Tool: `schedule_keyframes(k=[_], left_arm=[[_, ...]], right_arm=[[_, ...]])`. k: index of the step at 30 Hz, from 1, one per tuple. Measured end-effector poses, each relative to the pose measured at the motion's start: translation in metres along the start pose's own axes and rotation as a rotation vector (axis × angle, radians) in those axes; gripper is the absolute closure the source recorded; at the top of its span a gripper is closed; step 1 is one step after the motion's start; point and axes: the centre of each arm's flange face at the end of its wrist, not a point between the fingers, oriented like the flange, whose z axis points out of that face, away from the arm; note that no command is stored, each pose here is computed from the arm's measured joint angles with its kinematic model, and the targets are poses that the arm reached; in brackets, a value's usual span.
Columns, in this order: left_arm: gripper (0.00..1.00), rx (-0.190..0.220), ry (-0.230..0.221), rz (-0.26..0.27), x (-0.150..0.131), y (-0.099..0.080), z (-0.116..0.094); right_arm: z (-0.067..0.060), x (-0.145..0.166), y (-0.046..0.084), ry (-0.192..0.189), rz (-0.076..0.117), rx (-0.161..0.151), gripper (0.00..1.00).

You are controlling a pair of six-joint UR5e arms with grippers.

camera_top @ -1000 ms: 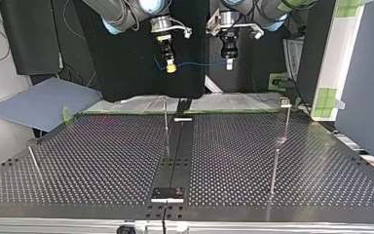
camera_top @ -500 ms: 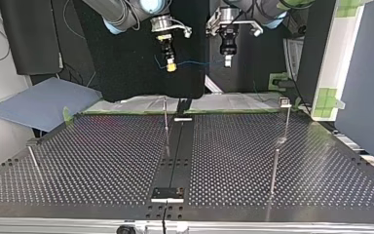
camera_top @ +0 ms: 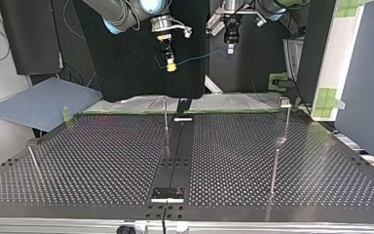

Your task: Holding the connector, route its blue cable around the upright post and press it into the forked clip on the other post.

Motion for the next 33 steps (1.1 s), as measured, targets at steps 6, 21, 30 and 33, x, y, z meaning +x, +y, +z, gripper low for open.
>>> schedule_keyframes(k=[6, 21, 30, 33], left_arm=[[0.87, 0.000, 0.001, 0.001, 0.000, 0.000, 0.000], [0.82, -0.070, -0.022, -0.080, -0.026, 0.010, 0.001], [0.80, -0.175, 0.002, -0.116, -0.037, 0.034, -0.010], [0.80, -0.208, -0.006, -0.141, -0.046, 0.040, -0.005]], right_arm=[[0.000, 0.000, 0.000, 0.000, 0.000, 0.000, 1.00], [-0.018, 0.019, -0.031, -0.027, 0.070, -0.002, 1.00], [-0.022, 0.047, -0.012, -0.036, 0.139, -0.090, 1.00], [-0.022, 0.056, -0.001, -0.039, 0.153, -0.129, 1.00]])
